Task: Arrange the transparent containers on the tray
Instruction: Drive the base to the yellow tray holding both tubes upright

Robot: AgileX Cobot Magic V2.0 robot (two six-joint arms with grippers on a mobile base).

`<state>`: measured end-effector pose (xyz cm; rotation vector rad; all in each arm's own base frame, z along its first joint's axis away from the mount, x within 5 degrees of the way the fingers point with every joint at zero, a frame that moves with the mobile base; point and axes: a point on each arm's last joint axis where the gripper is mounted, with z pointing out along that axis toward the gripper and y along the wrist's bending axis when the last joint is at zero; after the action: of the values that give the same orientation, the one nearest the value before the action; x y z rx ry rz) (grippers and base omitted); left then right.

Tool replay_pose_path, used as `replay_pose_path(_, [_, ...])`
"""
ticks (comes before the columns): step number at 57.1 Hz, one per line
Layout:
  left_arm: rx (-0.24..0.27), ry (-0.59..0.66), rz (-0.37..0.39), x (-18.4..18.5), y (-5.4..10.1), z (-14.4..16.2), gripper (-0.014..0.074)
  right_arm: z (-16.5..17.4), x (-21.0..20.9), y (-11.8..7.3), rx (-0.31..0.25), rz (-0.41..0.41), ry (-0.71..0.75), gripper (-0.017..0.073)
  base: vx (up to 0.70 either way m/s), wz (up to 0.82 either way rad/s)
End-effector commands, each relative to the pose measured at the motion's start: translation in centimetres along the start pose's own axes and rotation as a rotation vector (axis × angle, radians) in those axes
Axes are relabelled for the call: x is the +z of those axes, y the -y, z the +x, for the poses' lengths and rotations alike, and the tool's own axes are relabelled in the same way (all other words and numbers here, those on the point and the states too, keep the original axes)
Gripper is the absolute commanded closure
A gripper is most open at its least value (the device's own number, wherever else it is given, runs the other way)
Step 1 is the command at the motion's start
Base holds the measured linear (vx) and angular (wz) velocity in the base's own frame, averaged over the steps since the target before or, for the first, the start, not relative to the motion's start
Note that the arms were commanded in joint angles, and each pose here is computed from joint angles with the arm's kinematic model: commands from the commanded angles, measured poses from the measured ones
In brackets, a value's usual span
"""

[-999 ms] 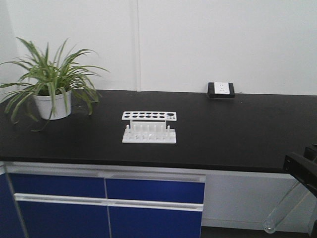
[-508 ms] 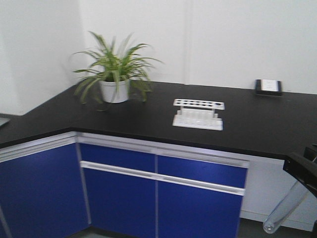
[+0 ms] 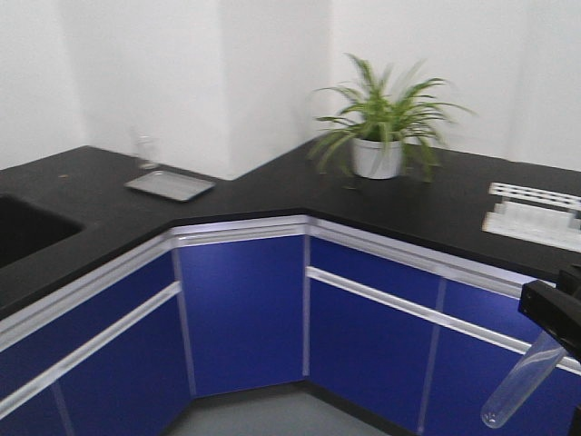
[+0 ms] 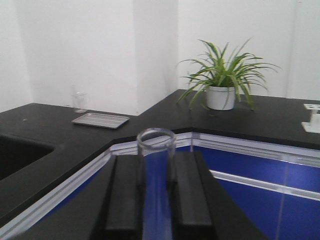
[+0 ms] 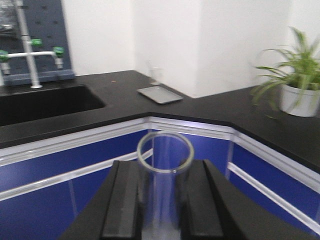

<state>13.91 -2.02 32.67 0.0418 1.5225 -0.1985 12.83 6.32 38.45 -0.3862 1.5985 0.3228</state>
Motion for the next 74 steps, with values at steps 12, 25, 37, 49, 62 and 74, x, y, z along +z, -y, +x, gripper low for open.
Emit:
replay_pose_path(12, [-0.014, 0.117, 0.026, -0.14, 0.36, -2.03, 0.0459, -1.61, -0.28, 0.04, -0.007, -0.001, 0.106, 0.0571, -0.1, 0.64])
replay_pose_path(25, [-0.014, 0.117, 0.026, -0.14, 0.36, -2.03, 0.0459, -1.61, -0.28, 0.04, -0.007, -0.001, 0.106, 0.0571, -0.07, 0.62])
replay_pose_path(37, [-0.014, 0.117, 0.026, -0.14, 0.36, -2.03, 0.0459, -1.61, -0.28, 0.04, -0.007, -0.001, 0.106, 0.0571, -0.04, 0.66])
replay_pose_path(49, [-0.014, 0.117, 0.026, -0.14, 0.36, -2.03, 0.0459, -1.61, -0.28, 0.04, -0.007, -0.001, 0.106, 0.0571, 0.0, 0.7])
replay_pose_path(62, [-0.014, 0.117, 0.026, -0.14, 0.36, -2.03, 0.0459, -1.61, -0.28, 0.04, -0.007, -0.001, 0.106, 0.0571, 0.04, 0.61])
replay_pose_path(74, [-0.014, 0.117, 0.026, -0.14, 0.36, -2.03, 0.0459, -1.61, -0.28, 0.04, -0.007, -0.001, 0.106, 0.0571, 0.11, 0.45])
